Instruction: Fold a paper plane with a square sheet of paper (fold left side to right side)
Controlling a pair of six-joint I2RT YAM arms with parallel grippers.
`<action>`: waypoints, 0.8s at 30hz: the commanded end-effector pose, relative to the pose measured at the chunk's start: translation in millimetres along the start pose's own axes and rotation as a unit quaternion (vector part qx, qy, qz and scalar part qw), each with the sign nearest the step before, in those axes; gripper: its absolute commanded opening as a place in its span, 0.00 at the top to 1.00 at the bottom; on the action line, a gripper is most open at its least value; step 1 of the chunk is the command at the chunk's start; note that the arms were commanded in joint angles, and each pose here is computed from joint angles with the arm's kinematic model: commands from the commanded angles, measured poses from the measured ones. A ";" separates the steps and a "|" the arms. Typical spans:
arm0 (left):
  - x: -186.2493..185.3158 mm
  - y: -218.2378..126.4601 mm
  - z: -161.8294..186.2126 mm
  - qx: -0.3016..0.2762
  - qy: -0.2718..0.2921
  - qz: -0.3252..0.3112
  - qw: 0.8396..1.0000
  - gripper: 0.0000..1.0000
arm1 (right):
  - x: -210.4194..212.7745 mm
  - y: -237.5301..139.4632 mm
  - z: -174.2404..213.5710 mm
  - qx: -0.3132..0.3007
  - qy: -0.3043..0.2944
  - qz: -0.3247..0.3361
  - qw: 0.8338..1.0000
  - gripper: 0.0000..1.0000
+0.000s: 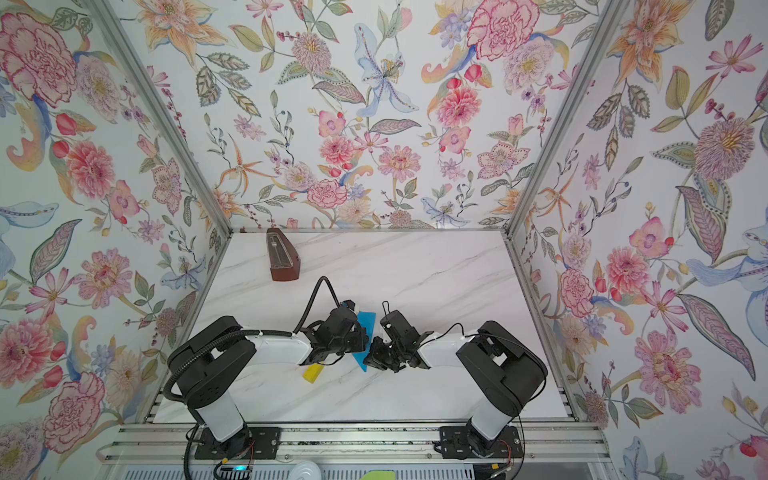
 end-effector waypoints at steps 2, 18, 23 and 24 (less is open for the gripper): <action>43.6 -12.4 9.2 0.024 0.035 -0.112 0.993 0.95 | -39.6 2.5 32.2 0.067 0.014 0.064 0.996 1.00; -13.7 -55.5 21.7 0.112 0.166 -0.073 0.977 0.87 | -46.5 -0.6 28.6 0.122 -0.022 0.067 0.990 1.00; -15.5 -46.0 38.9 0.142 0.171 -0.077 0.972 0.91 | -46.5 -1.0 28.1 0.121 -0.022 0.068 0.990 1.00; -15.7 -44.0 39.6 0.144 0.171 -0.076 0.972 0.91 | -46.8 -0.9 28.2 0.121 -0.022 0.068 0.990 1.00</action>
Point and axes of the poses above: each gripper's point midway between its finger pads, its own y axis out along the fingers, its own x axis along the line the jaws close on, z = x × y, the point moved 3 cm from there along -y, back along the fingers, and after that the axes turned 14 degrees about -y, right-handed, at the moved point
